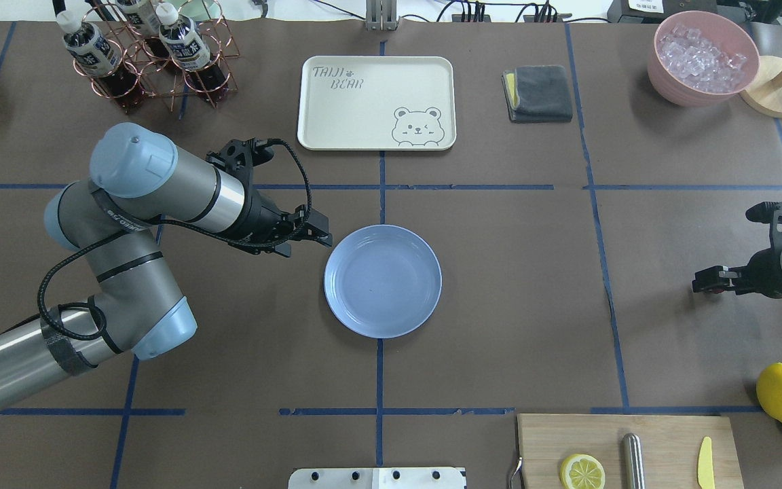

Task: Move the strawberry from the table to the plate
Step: 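Open the left gripper off the plate rim while the right arm reaches toward the strawberry, then grasp the red strawberry with the right gripper while the left arm withdraws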

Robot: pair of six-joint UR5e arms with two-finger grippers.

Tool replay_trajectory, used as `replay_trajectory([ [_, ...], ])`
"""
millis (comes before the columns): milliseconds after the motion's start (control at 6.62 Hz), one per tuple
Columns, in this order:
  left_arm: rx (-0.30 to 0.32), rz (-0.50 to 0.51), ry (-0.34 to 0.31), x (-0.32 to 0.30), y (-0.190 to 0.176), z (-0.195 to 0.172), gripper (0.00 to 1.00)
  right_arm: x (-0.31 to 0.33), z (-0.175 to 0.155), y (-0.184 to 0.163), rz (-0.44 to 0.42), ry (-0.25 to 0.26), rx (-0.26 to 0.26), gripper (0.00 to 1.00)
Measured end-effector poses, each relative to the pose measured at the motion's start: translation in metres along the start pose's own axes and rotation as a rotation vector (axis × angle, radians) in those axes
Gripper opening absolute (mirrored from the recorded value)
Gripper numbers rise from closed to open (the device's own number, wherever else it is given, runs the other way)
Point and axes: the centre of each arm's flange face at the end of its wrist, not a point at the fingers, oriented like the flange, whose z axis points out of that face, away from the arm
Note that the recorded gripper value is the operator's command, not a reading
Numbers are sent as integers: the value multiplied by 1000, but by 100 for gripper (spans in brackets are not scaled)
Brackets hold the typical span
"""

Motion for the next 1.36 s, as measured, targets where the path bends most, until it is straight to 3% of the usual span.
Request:
replay_trajectory([
  [151,0,0,0,-1,1,-1,86,0,1,0,1,1,-1,5],
  [302,1,0,1,-1,1,-1,86,0,0,0,0,0,-1,0],
  [756,0,1,-1,-2,2,-1,86,-6,-4,-1,-12,-12,5,0],
  [1058,8,2,4,-1,-2,-7,86,-48,-37,-7,-37,-84,48,0],
  [1360,44,18,-6,-26,-9,-34,86,-143,-57,-32,34,-178,74,0],
])
